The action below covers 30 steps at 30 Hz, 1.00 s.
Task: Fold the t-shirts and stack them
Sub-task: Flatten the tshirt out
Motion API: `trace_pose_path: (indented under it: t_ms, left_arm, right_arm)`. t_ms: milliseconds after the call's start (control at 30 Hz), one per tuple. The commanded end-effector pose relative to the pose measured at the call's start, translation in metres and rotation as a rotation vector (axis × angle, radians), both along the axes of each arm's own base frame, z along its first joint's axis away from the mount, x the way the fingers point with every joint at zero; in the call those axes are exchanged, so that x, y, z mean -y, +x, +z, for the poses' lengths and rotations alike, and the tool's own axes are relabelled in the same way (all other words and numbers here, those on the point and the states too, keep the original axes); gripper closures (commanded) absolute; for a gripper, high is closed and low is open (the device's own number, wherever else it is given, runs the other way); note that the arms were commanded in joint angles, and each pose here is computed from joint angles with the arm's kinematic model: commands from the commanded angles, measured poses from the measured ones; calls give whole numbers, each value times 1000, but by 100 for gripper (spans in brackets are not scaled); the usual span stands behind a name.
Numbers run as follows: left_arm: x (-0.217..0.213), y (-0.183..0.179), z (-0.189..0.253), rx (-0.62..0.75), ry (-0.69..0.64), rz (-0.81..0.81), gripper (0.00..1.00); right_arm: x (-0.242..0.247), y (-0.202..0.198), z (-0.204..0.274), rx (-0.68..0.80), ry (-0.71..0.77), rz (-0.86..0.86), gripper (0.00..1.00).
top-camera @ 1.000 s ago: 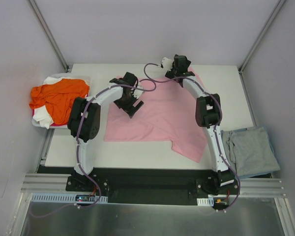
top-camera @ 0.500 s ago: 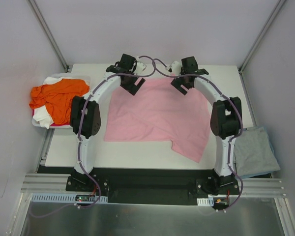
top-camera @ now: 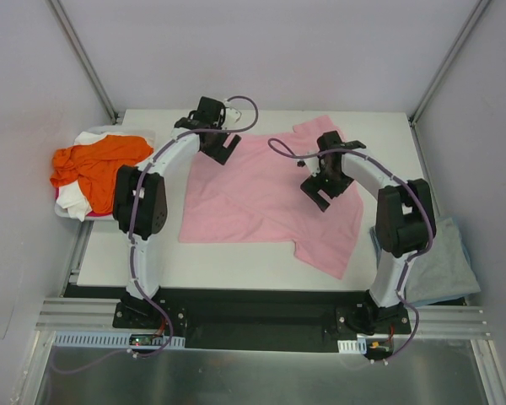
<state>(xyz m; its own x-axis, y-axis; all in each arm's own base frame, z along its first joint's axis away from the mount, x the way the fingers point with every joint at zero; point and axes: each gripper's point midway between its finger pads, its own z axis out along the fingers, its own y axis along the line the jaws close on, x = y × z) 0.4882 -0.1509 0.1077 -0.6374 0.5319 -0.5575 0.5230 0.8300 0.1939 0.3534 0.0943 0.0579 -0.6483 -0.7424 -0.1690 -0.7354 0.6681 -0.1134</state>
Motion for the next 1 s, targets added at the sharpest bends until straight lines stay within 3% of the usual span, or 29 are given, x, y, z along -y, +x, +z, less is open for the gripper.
trace_pose_path:
  t_ms: [0, 133, 400, 667, 967]
  left_arm:
    - [11, 34, 26, 113, -12, -28, 9]
    - [14, 59, 30, 160, 16, -40, 7]
    - [19, 89, -4, 145, 26, -36, 6]
    - [22, 104, -22, 144, 33, -32, 6]
    - [20, 84, -18, 110, 7, -22, 7]
  right_arm:
    - [-4, 29, 15, 85, 7, -37, 3]
    - [-8, 62, 24, 131, 23, -57, 3]
    - [-10, 115, 28, 261, 68, -118, 3]
    - [-14, 109, 46, 298, 127, -124, 3]
    - [-22, 100, 37, 236, 166, -111, 4]
